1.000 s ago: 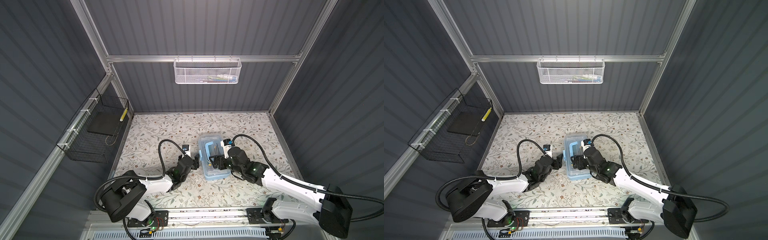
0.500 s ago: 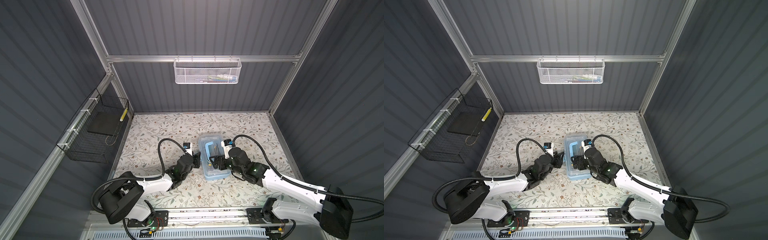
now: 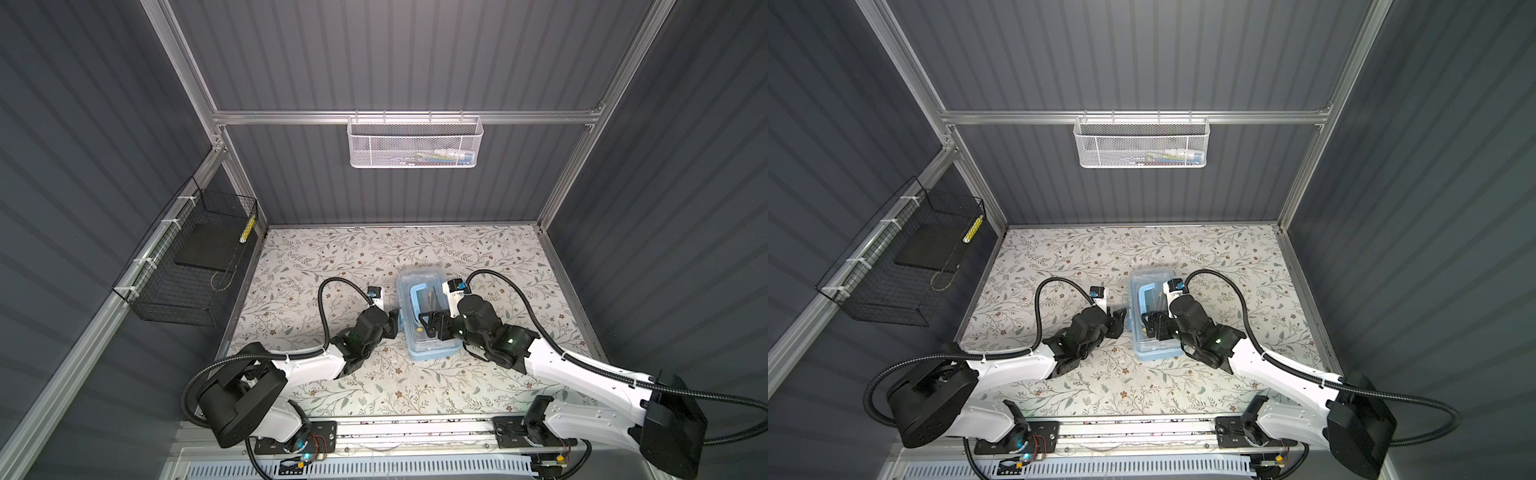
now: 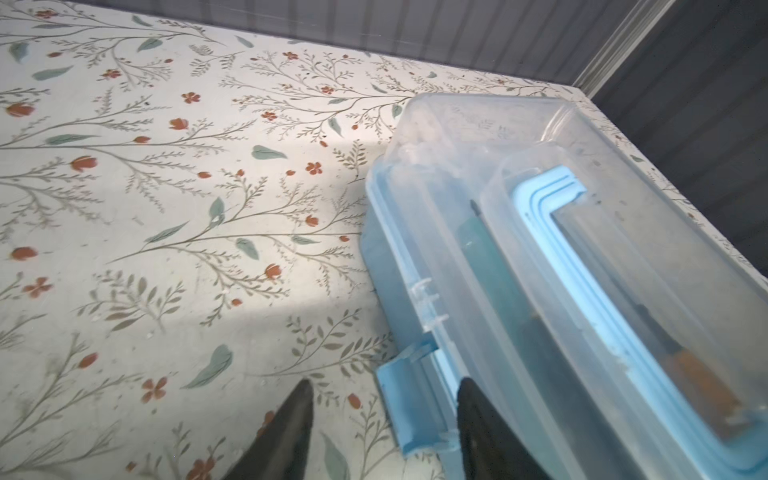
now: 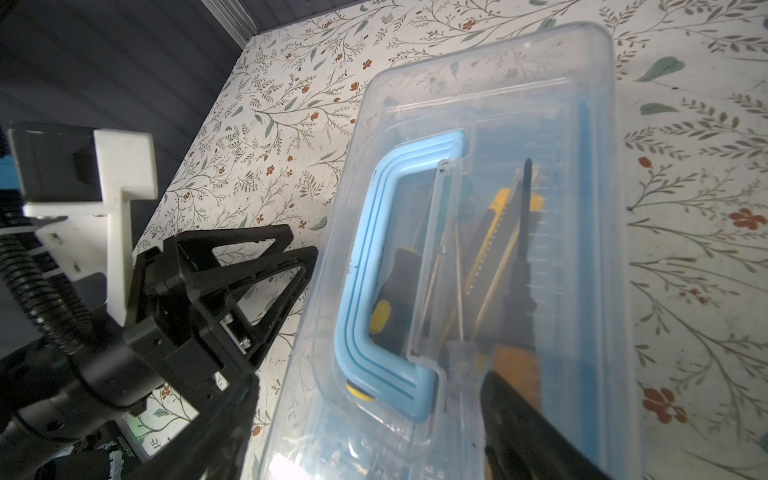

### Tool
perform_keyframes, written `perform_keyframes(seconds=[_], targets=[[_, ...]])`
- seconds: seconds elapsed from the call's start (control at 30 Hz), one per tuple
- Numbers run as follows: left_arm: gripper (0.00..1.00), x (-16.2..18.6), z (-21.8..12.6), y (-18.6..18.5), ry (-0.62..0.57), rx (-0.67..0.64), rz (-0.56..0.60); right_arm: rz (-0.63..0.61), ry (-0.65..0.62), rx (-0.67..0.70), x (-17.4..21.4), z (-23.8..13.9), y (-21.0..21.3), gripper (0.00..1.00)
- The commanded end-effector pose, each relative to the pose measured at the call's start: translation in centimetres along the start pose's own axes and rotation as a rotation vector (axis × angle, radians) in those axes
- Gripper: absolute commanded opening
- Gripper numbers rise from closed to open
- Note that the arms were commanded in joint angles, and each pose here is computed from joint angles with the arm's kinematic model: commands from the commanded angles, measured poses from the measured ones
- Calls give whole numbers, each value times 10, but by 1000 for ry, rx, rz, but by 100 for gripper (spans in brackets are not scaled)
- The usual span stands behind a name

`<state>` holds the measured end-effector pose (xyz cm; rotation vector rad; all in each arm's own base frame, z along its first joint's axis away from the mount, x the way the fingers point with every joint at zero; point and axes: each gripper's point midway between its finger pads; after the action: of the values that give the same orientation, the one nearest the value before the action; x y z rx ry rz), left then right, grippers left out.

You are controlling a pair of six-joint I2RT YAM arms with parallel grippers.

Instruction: Pack the tool kit

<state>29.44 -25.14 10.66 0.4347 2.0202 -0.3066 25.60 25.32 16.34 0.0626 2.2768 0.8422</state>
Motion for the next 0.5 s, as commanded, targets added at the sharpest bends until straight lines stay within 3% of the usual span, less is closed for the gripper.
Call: perform_keyframes(seconds=[0.0,0.13,0.47], targets=[[59,37,-11,16,95,-66,117,-9,58,64,18,1,-21,84],[60,58,-9,9,99,-47,123,-7,69,82,20,7,-24,84],[60,72,13,-18,47,8,115,-8,89,98,20,11,-23,84]])
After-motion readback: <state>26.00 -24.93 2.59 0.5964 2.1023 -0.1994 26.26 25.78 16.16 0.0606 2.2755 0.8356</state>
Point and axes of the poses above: each gripper's point midway between its finger pads, its own z axis out along the fingers, its own y axis along the line the jaws close on, x = y × z, and after that the axes turned 14 degrees about z, right-handed
